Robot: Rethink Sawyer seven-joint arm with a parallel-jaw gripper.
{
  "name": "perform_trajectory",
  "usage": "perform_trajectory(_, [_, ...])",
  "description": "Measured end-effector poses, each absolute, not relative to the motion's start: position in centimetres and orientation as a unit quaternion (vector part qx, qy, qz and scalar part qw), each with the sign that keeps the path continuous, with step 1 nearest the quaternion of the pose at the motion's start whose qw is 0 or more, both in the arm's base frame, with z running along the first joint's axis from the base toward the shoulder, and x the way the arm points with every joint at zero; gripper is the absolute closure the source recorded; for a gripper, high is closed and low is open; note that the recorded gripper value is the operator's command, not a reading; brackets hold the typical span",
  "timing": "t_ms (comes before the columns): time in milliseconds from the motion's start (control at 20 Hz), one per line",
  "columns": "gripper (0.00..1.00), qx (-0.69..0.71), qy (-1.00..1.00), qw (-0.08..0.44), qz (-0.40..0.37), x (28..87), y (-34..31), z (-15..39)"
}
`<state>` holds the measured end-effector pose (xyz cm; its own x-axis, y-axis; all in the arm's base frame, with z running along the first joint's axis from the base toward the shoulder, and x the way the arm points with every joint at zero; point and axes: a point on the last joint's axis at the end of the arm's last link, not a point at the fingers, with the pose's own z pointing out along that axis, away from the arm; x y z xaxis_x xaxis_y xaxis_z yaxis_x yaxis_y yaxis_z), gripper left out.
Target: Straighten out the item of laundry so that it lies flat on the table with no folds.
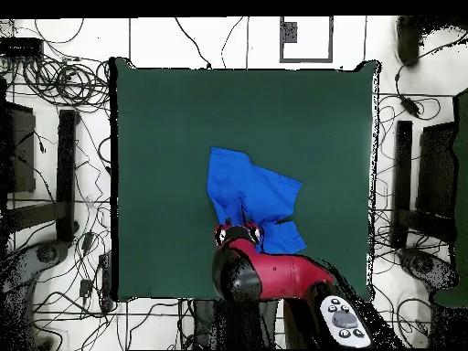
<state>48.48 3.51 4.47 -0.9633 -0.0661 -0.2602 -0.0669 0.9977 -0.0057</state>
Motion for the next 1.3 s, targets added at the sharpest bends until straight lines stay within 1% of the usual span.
perform_trajectory(400, [0.0, -0.031, 0.991, 0.129, 0.003, 48.5, 3.5, 4.1])
perform_trajectory(950, [0.0, -0.029, 0.992, 0.119, 0.007, 48.8, 3.5, 2.3])
perform_trajectory(1300, [0.0, -0.008, 0.993, 0.116, 0.007, 48.9, 1.5, 1.8])
